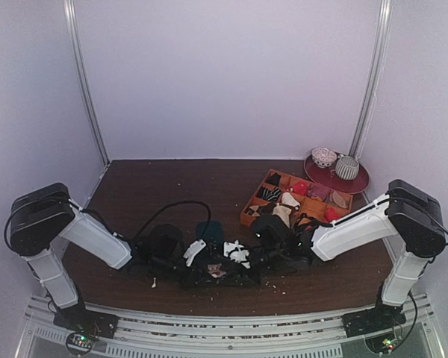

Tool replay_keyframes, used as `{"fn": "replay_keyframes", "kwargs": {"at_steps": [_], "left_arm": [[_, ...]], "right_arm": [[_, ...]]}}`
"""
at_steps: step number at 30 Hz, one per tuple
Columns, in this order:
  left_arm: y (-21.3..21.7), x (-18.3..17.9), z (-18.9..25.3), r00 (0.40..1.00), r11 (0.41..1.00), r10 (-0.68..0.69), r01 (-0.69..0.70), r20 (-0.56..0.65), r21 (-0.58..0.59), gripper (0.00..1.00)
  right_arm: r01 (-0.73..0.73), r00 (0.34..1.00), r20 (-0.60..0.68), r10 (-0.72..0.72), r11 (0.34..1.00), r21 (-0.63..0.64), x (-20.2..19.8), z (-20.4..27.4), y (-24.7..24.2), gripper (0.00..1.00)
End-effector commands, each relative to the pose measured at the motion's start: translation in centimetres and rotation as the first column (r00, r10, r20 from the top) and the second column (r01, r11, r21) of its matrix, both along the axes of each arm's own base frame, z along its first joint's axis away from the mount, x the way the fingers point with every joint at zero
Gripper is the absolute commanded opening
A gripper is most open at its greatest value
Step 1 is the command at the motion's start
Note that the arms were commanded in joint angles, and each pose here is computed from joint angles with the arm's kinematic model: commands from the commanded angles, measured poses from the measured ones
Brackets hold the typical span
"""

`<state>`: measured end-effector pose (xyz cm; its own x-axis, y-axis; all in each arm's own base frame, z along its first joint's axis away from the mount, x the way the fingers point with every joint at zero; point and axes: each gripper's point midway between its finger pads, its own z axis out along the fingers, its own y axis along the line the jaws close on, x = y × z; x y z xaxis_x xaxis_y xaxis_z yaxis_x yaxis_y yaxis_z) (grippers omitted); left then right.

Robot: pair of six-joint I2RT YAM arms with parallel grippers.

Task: Roll the socks
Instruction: Roll a pair of socks at the center of the board.

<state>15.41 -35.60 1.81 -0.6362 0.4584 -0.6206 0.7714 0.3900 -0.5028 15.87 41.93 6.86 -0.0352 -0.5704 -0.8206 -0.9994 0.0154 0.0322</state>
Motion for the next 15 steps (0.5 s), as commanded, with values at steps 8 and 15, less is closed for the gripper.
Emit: {"fn": "replay_keyframes", "kwargs": {"at_steps": [8, 15], "left_arm": [[5.3, -3.7, -6.3, 0.986, 0.964, 0.018, 0.028, -0.169, 0.263, 0.0], [5.2, -1.3, -4.5, 0.999, 0.967, 0.052, -0.047, -0.014, 0.252, 0.13]], "right_arm": [[-0.036, 0.997, 0.058, 0.045, 0.987, -0.155, 0.7, -4.7, -0.5, 0.41], [0.05, 0.995, -0.073, -0.069, 0.97, -0.237, 1.3, -6.7, -0.7, 0.05]]}}
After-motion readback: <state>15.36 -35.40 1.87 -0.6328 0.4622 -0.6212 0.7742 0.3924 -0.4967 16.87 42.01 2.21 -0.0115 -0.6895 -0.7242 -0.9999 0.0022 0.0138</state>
